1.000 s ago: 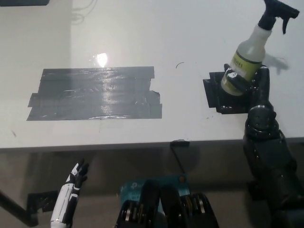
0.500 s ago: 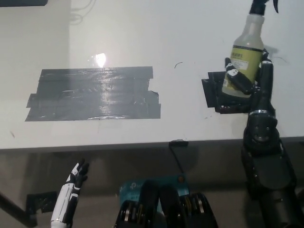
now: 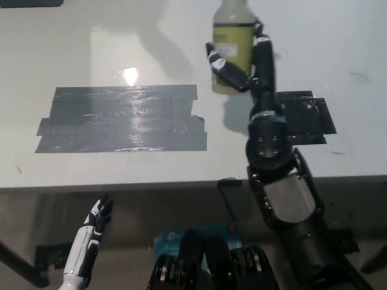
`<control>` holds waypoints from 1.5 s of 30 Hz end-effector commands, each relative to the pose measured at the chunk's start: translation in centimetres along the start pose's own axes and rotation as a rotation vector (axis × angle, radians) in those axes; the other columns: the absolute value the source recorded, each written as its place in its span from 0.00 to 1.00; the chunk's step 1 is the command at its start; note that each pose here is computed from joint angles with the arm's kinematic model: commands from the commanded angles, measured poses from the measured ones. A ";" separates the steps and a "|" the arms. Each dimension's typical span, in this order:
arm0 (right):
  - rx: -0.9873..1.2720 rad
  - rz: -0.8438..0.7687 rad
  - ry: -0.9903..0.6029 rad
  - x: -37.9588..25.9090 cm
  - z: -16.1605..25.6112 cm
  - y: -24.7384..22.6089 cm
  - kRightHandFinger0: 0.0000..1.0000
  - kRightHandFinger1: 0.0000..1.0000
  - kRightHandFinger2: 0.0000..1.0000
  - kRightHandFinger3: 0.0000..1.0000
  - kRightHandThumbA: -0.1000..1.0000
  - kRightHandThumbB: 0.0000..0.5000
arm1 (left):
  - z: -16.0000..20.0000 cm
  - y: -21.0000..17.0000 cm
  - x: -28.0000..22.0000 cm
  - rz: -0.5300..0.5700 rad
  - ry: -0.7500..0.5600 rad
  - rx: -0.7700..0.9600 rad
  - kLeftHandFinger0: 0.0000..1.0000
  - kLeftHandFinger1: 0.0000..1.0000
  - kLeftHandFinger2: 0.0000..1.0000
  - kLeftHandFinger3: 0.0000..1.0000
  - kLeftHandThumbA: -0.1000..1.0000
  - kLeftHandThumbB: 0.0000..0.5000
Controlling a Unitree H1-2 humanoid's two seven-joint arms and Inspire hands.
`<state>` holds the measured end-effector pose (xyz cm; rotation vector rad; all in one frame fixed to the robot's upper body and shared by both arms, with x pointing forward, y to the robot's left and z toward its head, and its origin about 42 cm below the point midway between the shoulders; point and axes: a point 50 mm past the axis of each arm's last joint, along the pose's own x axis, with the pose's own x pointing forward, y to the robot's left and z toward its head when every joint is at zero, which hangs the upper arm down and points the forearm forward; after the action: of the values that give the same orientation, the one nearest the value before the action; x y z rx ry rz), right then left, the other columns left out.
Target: A spray bottle is kept on the black marked spot on the table infront of the robot and the robot extends its right arm to pick it up and hands it to a person
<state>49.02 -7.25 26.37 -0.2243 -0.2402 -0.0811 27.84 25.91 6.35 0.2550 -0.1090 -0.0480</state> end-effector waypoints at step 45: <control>-0.022 0.298 -0.284 -9.2 2.9 -10.3 1.00 1.00 1.00 1.00 0.94 0.98 | 0.4 -0.5 -1.1 -0.054 0.016 0.019 1.00 1.00 1.00 1.00 1.00 1.00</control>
<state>44.71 -11.46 25.25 -0.2947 -0.3405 0.1265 27.19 25.41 5.79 0.2576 -0.0700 -0.0675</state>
